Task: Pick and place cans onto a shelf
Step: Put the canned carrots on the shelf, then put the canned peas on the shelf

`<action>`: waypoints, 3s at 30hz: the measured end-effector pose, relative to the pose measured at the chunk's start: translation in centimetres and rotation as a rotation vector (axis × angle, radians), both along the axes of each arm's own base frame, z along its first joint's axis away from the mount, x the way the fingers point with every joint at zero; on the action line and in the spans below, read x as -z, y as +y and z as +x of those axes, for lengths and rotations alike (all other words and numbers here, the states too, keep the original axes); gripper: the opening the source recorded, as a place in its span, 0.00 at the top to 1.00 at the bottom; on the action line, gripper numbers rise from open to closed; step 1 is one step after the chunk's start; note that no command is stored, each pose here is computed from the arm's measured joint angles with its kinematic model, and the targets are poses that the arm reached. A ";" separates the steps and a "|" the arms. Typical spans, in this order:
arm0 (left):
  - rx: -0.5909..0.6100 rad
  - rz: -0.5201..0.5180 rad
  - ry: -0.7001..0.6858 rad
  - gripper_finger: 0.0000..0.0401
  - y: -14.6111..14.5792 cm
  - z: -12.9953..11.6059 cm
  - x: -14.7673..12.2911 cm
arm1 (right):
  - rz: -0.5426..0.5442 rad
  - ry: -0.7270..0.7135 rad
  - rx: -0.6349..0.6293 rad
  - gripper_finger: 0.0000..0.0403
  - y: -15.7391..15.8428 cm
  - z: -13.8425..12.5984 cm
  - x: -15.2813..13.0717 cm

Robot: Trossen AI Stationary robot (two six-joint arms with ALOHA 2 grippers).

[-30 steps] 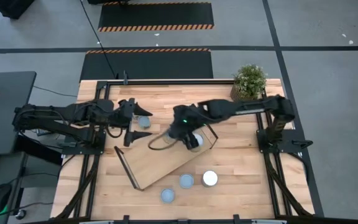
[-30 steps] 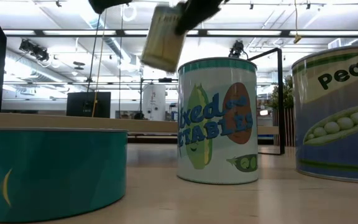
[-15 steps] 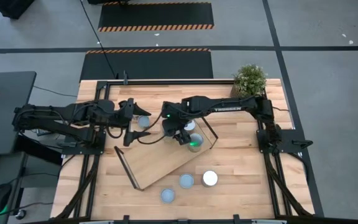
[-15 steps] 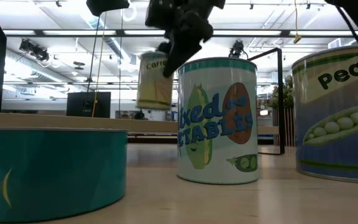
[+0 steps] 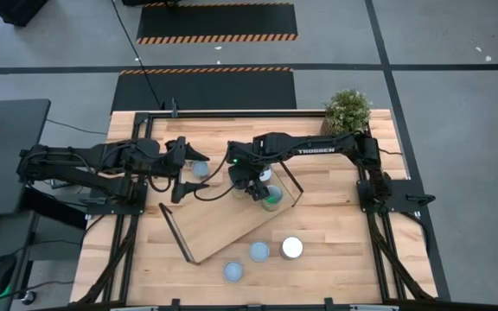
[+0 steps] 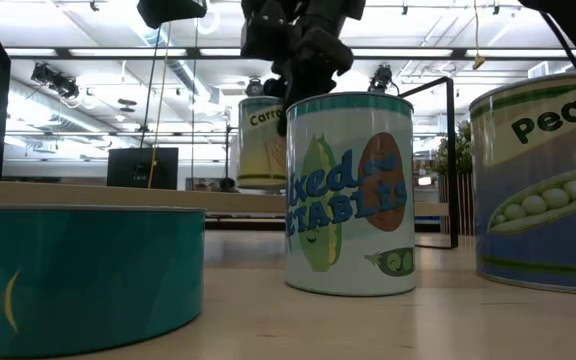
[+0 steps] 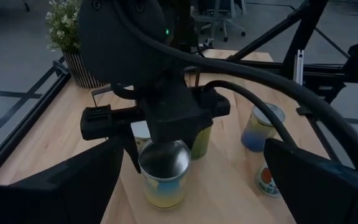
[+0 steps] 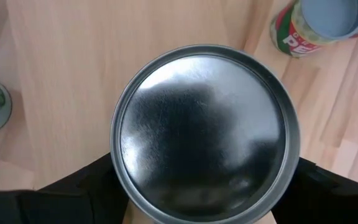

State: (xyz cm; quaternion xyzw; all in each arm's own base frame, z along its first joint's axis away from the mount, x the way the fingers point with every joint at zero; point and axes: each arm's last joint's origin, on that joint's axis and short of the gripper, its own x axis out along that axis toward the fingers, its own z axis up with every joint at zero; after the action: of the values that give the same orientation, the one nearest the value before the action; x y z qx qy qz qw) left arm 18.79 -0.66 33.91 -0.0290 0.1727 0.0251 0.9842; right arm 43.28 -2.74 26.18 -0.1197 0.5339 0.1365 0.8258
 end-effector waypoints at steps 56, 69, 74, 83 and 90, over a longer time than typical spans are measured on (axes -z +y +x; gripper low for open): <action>-0.019 0.007 0.015 0.01 0.1 -0.1 0.1 | -0.106 0.012 0.091 0.13 2.8 0.0 -0.6; -0.019 0.007 0.016 0.01 0.1 0.0 0.1 | -0.129 0.026 0.099 0.10 2.7 -0.4 -0.8; -0.018 0.007 0.016 0.01 0.1 0.0 0.1 | -0.128 0.015 0.099 0.06 2.8 -0.4 -1.1; -0.018 0.007 0.026 0.01 0.1 -0.1 0.2 | -0.110 -0.084 0.064 0.05 4.4 -0.1 -4.2; -0.018 0.008 0.036 0.01 0.1 -0.1 0.3 | -0.042 -0.114 -0.062 0.06 9.0 -0.4 -4.9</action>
State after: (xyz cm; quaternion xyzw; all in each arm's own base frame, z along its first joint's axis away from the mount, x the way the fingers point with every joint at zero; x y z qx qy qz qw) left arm 18.67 -0.59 33.58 -0.0262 0.1899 0.0354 0.9808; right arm 42.88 6.25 31.09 -0.1611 0.4848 0.1439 0.8475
